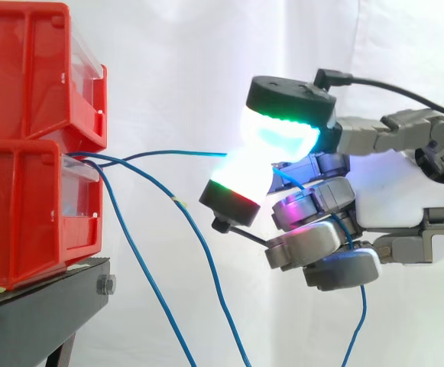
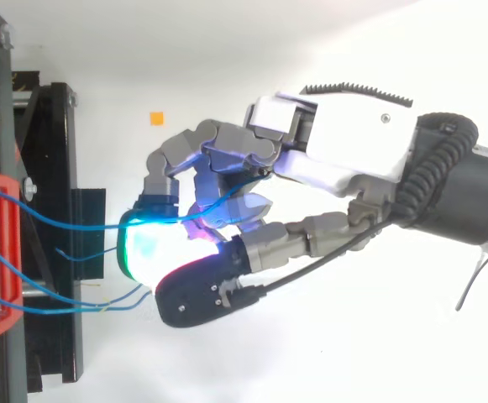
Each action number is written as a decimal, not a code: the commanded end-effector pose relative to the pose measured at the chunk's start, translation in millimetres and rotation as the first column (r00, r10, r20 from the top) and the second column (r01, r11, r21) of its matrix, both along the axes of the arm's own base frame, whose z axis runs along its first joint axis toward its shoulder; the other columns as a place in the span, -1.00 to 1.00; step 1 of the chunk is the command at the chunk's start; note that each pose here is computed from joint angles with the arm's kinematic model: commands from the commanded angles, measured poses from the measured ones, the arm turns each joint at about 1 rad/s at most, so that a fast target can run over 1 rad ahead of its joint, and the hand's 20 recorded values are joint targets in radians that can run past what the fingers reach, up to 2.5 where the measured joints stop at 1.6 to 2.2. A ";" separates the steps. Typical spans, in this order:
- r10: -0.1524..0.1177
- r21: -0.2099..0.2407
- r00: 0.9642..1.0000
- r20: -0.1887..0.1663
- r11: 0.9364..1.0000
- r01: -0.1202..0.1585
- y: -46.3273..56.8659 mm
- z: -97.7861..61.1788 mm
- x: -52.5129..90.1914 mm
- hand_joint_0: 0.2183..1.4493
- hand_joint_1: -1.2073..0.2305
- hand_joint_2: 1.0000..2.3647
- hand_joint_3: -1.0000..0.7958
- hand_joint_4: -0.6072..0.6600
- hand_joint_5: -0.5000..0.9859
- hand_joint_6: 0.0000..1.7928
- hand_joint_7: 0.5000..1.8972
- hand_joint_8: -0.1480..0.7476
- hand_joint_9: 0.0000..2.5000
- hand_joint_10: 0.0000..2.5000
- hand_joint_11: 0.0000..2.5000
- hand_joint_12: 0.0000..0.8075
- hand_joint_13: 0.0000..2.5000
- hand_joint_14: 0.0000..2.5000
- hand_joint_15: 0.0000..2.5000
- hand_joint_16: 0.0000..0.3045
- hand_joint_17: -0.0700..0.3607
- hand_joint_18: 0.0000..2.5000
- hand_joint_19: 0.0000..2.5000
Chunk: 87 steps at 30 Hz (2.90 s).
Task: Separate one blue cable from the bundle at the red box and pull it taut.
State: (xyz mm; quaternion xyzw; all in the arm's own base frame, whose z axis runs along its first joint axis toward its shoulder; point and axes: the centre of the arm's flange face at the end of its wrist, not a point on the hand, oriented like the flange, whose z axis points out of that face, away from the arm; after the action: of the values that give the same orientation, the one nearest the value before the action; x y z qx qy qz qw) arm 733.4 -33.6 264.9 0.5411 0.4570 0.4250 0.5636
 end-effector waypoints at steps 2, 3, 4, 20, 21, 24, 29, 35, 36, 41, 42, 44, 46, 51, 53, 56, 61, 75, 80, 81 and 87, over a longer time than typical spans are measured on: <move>0.001 -0.001 1.000 -0.005 1.000 -0.001 0.1 -1.4 -0.8 -0.25 -0.47 -0.99 -0.29 0.13 -0.62 0.00 -0.31 0.07 -0.62 0.90 0.40 0.01 -0.19 -0.98 0.40 -0.69 -0.17 -0.24 0.10; 0.006 -0.001 1.000 -0.005 1.000 -0.006 1.6 -1.4 -0.7 -0.26 -0.46 -0.99 -0.33 0.19 -0.62 0.01 -0.31 0.07 -0.61 0.84 0.41 0.00 -0.19 -0.99 0.39 -0.69 -0.18 -0.25 0.10; 0.007 -0.001 1.000 -0.007 1.000 -0.007 1.7 -1.6 -0.9 -0.28 -0.44 -0.99 -0.35 0.20 -0.61 0.00 -0.30 0.07 -0.60 0.83 0.40 0.01 -0.19 -0.99 0.39 -0.69 -0.18 -0.25 0.10; 0.002 -0.048 0.999 -0.032 0.999 -0.004 7.4 -14.6 0.4 -0.49 0.10 -1.00 -0.44 0.19 -0.66 -0.09 -0.51 0.06 -0.61 0.87 0.62 0.00 -0.29 -0.14 0.20 -0.66 -0.13 -0.22 0.19; 0.002 -0.051 0.999 -0.035 0.999 -0.004 7.2 -16.0 -0.3 -0.49 0.08 -1.00 -0.44 0.18 -0.67 -0.09 -0.51 0.07 -0.67 1.00 0.64 0.01 -0.34 0.13 0.15 -0.66 -0.13 -0.21 0.21; -0.013 -0.069 0.999 -0.048 0.998 0.010 7.8 -24.0 -4.5 -0.50 0.04 -1.00 -0.44 0.19 -0.68 -0.09 -0.52 0.12 -0.80 1.00 0.69 0.03 -0.46 0.64 0.12 -0.67 -0.15 -0.15 0.30; -0.024 -0.069 1.000 -0.021 0.997 0.022 7.3 -22.0 -2.1 -0.50 -0.01 -1.00 -0.44 0.20 -0.68 -0.10 -0.54 0.16 -0.88 1.00 0.79 0.04 -0.57 1.00 0.15 -0.69 -0.18 -0.05 0.46; -0.032 -0.083 0.999 -0.027 0.996 0.029 2.6 -22.8 -2.9 -0.50 -0.03 -1.00 -0.44 0.19 -0.68 -0.11 -0.53 0.17 -0.81 1.00 1.00 0.12 -0.32 1.00 0.27 -0.69 -0.19 0.00 -0.02; -0.032 -0.085 0.999 -0.031 0.996 0.029 2.2 -26.5 -4.7 -0.50 -0.02 -1.00 -0.44 0.19 -0.68 -0.11 -0.53 0.17 -0.77 1.00 1.00 0.17 -0.24 1.00 0.28 -0.69 -0.18 0.02 -0.21; -0.047 -0.078 0.999 -0.009 0.996 0.046 -2.6 -34.8 -7.6 -0.47 0.02 -1.00 -0.44 0.18 -0.66 -0.12 -0.53 0.29 -0.54 1.00 1.00 0.29 0.03 1.00 0.33 -0.67 -0.15 0.24 -0.44; -0.050 -0.078 0.999 -0.007 0.996 0.049 -3.9 -35.2 -7.8 -0.46 0.04 -1.00 -0.44 0.19 -0.66 -0.13 -0.51 0.34 -0.45 1.00 1.00 0.33 0.11 1.00 0.32 -0.67 -0.14 0.32 -0.45; -0.061 -0.074 0.998 0.003 0.995 0.061 -6.7 -34.3 -7.1 -0.46 0.05 -1.00 -0.44 0.21 -0.65 -0.14 -0.50 0.40 -0.36 1.00 1.00 0.38 0.20 1.00 0.33 -0.66 -0.14 0.40 -0.46; -0.075 -0.073 0.997 0.006 0.995 0.075 -9.9 -34.0 -7.2 -0.45 0.06 -1.00 -0.44 0.23 -0.63 -0.15 -0.46 0.49 -0.24 1.00 1.00 0.43 0.30 1.00 0.32 -0.65 -0.12 0.52 -0.48; -0.136 -0.063 0.990 0.030 0.989 0.137 -24.0 -31.9 -7.1 -0.43 0.04 -1.00 -0.44 0.26 -0.62 -0.15 -0.43 0.60 -0.12 1.00 1.00 0.48 0.38 1.00 0.34 0.07 -0.11 0.62 -0.51; -0.146 -0.061 0.989 0.034 0.987 0.148 -26.8 -31.5 -7.1 -0.42 0.02 -1.00 -0.44 0.26 -0.62 -0.16 -0.42 0.60 -0.11 1.00 1.00 0.48 0.38 1.00 0.33 0.06 -0.11 0.63 -0.51; -0.158 -0.060 0.987 0.033 0.985 0.160 -30.9 -32.2 -8.1 -0.41 -0.02 -1.00 -0.44 0.25 -0.62 -0.15 -0.42 0.62 -0.09 1.00 1.00 0.46 0.39 1.00 0.34 0.08 -0.10 0.64 -0.51; -0.181 -0.053 0.983 0.040 0.982 0.183 -34.8 -31.0 -8.1 -0.40 -0.05 -1.00 -0.41 0.25 -0.62 -0.15 -0.40 0.62 -0.09 1.00 1.00 0.46 0.39 1.00 0.33 0.07 -0.11 0.65 -0.51; -0.105 -0.064 0.993 0.050 0.992 0.109 -6.1 -28.8 -3.8 -0.46 -0.05 -1.00 -0.44 0.29 -0.62 -0.12 -0.43 0.64 -0.06 1.00 1.00 0.44 0.40 1.00 0.33 0.11 -0.09 0.68 -0.51; -0.069 -0.064 0.996 0.055 0.995 0.072 3.5 -26.7 -1.5 -0.45 -0.16 -1.00 -0.44 0.27 -0.62 -0.11 -0.41 0.64 -0.06 1.00 1.00 0.42 0.40 1.00 0.32 0.08 -0.10 0.68 -0.52; -0.069 -0.064 0.996 0.057 0.995 0.072 3.5 -26.0 -1.1 -0.44 -0.18 -1.00 -0.44 0.27 -0.62 -0.11 -0.41 0.63 -0.05 1.00 1.00 0.43 0.40 1.00 0.32 0.06 -0.11 0.68 -0.52; -0.061 -0.061 0.996 0.063 0.996 0.065 9.9 -19.4 2.3 -0.36 -0.27 -0.98 -0.23 0.26 -0.63 -0.06 -0.33 0.61 -0.05 1.00 1.00 0.40 0.39 1.00 0.29 0.04 -0.13 0.67 -0.50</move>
State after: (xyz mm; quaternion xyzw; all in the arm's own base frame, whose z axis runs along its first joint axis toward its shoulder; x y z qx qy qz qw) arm 733.9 -25.5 241.9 0.5251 0.4359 0.4069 0.6072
